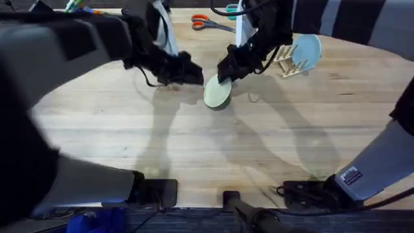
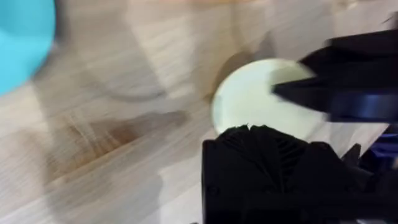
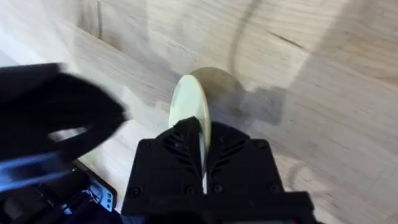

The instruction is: Pick up the plates from the table one by one and place each into a slot on the dish rack.

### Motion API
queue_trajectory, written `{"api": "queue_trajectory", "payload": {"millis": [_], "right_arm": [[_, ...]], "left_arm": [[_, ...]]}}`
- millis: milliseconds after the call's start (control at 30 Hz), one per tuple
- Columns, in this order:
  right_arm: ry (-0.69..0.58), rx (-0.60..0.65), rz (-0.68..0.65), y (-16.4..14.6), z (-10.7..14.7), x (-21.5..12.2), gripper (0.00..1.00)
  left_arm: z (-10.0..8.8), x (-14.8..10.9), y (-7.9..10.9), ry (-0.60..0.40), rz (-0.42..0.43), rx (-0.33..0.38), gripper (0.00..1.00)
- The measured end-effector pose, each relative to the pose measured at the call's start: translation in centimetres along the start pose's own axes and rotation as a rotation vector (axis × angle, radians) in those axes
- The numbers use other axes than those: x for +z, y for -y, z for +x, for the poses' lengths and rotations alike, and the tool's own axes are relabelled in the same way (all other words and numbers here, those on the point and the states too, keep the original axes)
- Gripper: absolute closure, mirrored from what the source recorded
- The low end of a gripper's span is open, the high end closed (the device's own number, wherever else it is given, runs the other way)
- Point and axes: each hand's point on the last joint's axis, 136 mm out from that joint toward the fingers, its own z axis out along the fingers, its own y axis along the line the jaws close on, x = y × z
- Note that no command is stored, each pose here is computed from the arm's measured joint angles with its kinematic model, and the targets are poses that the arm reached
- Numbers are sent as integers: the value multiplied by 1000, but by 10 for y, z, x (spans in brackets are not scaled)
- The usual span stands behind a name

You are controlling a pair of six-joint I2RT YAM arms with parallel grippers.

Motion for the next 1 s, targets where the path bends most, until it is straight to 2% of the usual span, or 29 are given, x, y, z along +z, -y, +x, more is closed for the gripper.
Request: {"api": "queue_trajectory", "payload": {"millis": [167,367,700,1000], "right_arm": [[4,-19,31,0,3,-8,973],[72,-97,121,0,2,-41,973],[204,-182,238,-3,0,-98,973],[305,-225,381,5,5,-148,974]], "left_arm": [[-16,-49,30,122,-32,84,961],[-12,-93,48,218,-101,135,960],[9,-134,51,303,-223,162,960],[20,-141,43,290,-292,164,960]]}}
